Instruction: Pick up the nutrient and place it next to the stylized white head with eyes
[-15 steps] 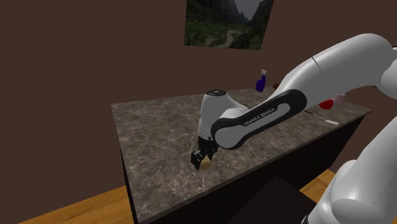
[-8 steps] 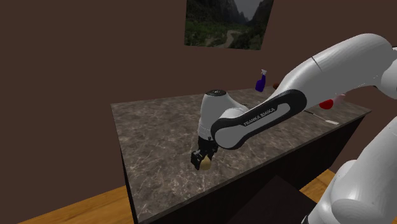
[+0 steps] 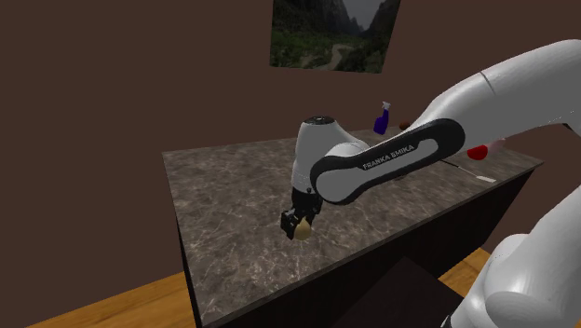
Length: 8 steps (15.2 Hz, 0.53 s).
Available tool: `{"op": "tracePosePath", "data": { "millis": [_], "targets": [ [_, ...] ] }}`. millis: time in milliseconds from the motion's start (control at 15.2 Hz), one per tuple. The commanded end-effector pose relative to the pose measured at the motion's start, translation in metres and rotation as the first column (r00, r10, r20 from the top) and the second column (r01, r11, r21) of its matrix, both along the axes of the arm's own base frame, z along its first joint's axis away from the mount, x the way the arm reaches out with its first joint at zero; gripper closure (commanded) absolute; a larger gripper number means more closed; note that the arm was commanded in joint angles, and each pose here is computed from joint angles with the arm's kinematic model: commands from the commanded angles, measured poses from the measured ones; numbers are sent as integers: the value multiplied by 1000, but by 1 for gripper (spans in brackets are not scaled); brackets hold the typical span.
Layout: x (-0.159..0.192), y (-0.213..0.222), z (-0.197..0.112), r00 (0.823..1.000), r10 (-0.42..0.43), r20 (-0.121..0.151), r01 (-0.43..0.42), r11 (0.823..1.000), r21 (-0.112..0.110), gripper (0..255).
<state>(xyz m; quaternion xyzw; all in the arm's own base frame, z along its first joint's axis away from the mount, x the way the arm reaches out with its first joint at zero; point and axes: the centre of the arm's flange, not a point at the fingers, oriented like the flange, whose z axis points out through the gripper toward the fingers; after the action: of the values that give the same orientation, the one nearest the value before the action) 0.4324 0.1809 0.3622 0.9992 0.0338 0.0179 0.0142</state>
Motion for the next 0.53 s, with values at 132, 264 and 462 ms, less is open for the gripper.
{"op": "tracePosePath", "data": {
  "millis": [132, 264, 462],
  "targets": [
    [0, 0, 21, 1000, 0, -1, 0, 1000, 0, 255],
    [0, 0, 32, 1000, 0, -1, 0, 1000, 0, 255],
    [0, 0, 47, 1000, 0, -1, 0, 1000, 0, 255]
  ]
}}
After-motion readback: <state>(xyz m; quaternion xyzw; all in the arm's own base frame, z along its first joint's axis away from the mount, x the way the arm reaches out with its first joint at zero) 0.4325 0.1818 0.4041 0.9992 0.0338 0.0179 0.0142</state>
